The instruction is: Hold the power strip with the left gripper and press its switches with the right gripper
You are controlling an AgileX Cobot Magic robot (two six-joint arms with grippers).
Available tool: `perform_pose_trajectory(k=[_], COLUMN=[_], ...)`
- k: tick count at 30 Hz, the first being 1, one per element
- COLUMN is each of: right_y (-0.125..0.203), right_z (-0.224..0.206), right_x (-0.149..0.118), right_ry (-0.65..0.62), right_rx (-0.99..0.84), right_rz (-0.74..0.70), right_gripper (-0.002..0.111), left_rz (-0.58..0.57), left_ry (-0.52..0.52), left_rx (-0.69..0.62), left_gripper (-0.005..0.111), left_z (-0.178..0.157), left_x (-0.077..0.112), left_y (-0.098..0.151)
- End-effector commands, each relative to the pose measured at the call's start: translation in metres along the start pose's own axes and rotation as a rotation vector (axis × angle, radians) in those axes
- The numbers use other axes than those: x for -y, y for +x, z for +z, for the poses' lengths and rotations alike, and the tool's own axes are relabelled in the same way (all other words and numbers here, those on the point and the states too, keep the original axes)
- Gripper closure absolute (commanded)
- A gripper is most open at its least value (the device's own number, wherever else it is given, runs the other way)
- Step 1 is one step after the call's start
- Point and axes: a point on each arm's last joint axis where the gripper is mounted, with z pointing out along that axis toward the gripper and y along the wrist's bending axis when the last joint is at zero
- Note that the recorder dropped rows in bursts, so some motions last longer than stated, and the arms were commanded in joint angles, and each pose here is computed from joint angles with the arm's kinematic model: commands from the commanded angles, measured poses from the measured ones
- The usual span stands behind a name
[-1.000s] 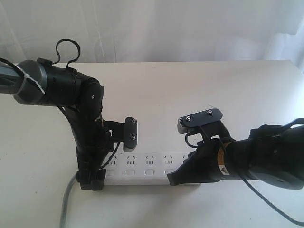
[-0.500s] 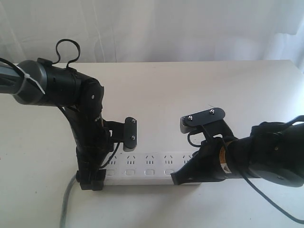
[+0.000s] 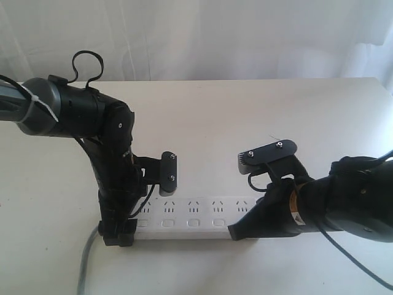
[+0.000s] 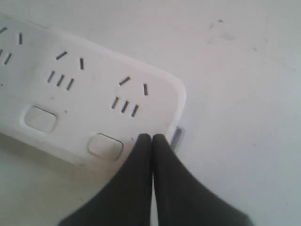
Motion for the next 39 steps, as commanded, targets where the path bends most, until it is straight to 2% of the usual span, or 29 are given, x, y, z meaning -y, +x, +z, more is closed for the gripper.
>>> perform_pose_trajectory(k=[1, 12, 39], right_y=[0.006, -0.002, 0.002], right_z=[-0.011, -0.011, 0.000], right_x=[0.003, -0.020, -0.021], right_ry=[0.038, -0.120, -0.121], right_rx=[-0.038, 0.112, 0.079], right_rz=[0.017, -0.031, -0.048], right_gripper=[0.108, 0.108, 0.108], left_rz=[-0.015, -0.016, -0.022], left_ry=[0.111, 0.113, 0.117], left_rx=[-0.094, -0.095, -0.095], left_gripper=[0.107, 0.107, 0.107], left_z=[0.022, 0.022, 0.022], left_x=[0.010, 0.011, 0.011], left_y=[0.010, 0.010, 0.010])
